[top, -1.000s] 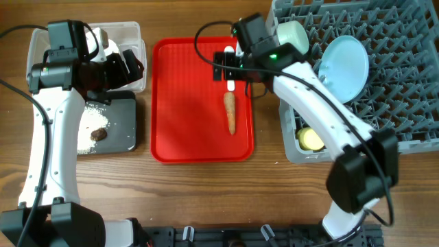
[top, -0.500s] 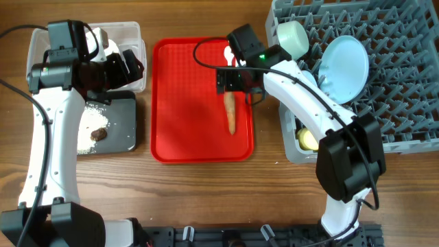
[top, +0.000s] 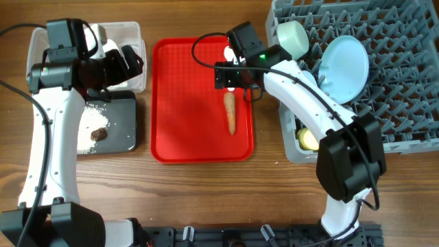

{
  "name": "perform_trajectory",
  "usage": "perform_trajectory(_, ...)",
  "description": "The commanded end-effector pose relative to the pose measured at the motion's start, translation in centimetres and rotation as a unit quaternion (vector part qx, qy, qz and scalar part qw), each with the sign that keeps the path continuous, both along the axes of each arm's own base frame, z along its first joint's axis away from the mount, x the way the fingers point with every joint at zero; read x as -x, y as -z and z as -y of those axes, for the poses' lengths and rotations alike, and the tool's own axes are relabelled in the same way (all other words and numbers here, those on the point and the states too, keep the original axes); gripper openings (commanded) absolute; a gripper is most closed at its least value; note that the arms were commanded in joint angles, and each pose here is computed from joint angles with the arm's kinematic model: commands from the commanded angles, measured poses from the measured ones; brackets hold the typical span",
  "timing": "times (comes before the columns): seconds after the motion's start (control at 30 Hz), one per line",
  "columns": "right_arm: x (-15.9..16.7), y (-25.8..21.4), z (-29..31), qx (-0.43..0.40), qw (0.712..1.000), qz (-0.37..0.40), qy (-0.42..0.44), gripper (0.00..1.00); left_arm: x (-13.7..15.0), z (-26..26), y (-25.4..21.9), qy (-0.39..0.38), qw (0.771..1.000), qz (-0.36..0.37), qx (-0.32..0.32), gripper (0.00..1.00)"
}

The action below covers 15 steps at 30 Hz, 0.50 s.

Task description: Sort waste into correct bins and load items into the dishwasher rack

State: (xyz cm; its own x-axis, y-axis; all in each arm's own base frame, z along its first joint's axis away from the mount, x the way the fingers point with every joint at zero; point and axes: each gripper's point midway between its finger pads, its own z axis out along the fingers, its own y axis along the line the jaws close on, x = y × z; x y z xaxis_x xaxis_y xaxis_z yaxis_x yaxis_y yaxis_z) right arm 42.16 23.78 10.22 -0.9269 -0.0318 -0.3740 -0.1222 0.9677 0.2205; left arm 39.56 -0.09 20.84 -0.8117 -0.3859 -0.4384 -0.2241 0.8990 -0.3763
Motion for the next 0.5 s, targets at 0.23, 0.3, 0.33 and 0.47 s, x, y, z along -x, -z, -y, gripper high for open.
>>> perform_trajectory(0.23, -1.7, -17.6, 13.1, -0.061, 0.973, 0.178, 0.133, 1.00, 0.5, 7.7, 2.1, 0.058, 0.992, -0.060, 0.093, 1.00)
perform_trajectory(0.3, -1.1, -19.6, 16.1, -0.062, 0.965, 0.198, 0.163, 1.00, 0.5, 10.4, 3.6, 0.089, 0.990, -0.076, 0.082, 1.00)
perform_trajectory(0.33, -0.8, -20.3, 17.5, -0.060, 0.961, 0.204, 0.177, 1.00, 0.6, 12.0, 4.4, 0.106, 0.988, -0.084, 0.080, 0.98)
perform_trajectory(0.47, 0.4, -20.9, 21.3, -0.041, 0.956, 0.203, 0.207, 1.00, 0.7, 17.2, 8.8, 0.128, 0.985, -0.115, 0.029, 0.92)
